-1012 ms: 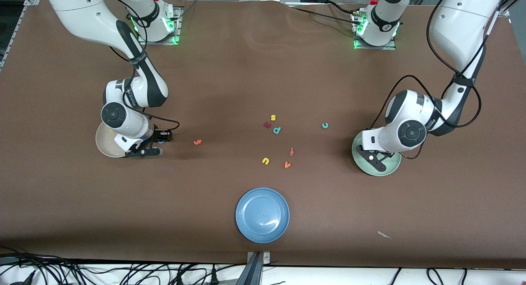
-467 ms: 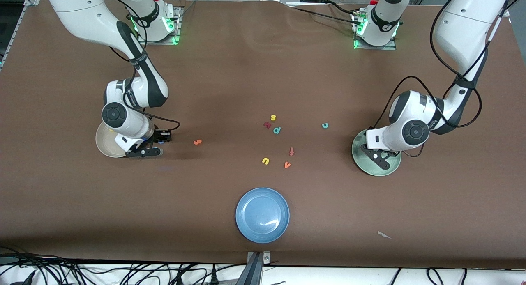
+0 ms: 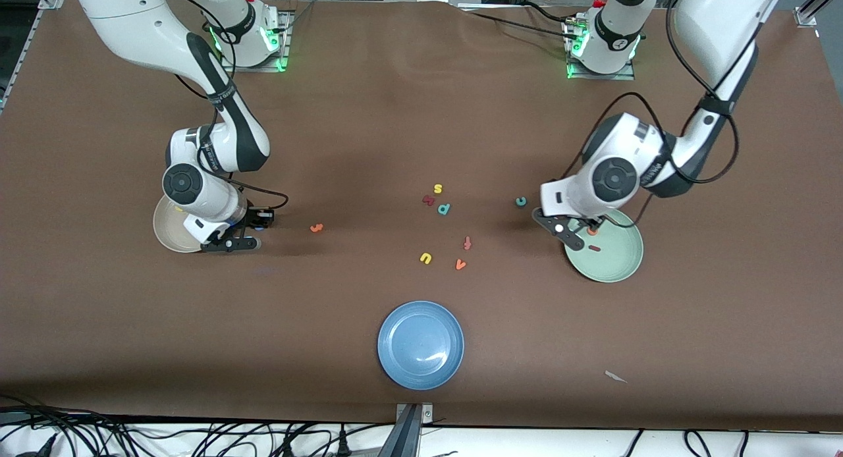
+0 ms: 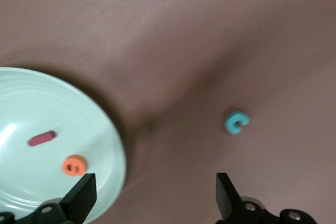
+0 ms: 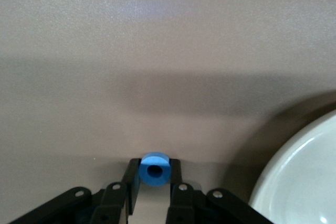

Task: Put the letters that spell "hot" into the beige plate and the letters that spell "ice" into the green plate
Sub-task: 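Grasp the teal letter with the left gripper while the right gripper drops blue, then drop the teal letter on the green plate while the right gripper grasps the orange letter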

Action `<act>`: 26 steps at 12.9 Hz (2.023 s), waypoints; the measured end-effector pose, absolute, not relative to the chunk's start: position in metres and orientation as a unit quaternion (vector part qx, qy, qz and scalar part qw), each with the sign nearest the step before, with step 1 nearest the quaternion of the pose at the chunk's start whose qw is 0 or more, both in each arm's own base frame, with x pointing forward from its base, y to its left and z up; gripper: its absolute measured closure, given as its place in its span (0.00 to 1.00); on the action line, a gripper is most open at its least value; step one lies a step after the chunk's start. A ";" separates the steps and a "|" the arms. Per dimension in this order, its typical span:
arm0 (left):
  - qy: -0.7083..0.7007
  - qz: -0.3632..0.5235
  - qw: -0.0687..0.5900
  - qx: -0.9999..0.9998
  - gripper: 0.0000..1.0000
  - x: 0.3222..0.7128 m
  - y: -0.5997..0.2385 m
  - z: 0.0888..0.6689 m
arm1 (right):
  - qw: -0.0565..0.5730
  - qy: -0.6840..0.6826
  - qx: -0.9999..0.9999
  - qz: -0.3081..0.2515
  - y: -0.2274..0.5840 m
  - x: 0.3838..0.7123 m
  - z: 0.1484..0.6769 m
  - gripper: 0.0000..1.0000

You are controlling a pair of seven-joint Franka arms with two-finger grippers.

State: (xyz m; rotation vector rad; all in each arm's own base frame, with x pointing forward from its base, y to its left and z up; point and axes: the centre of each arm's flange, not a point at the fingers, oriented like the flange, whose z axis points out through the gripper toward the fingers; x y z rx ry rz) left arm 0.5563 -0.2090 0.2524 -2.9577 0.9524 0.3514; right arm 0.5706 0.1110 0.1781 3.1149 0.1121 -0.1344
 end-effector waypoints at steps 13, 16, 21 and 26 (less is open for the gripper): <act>0.068 0.150 0.028 -0.986 0.02 0.512 -0.281 0.180 | 0.026 -0.005 0.995 -0.094 0.086 0.592 0.280 0.73; 0.059 0.149 0.023 -0.987 0.28 0.517 -0.272 0.177 | 0.036 -0.008 0.991 -0.128 0.023 0.583 0.273 0.73; 0.058 0.150 0.012 -0.987 0.43 0.516 -0.274 0.164 | 0.039 0.016 0.987 -0.152 -0.025 0.561 0.215 0.73; 0.060 0.147 0.010 -0.987 0.72 0.517 -0.277 0.167 | 0.039 0.020 0.988 -0.149 -0.030 0.562 0.209 0.44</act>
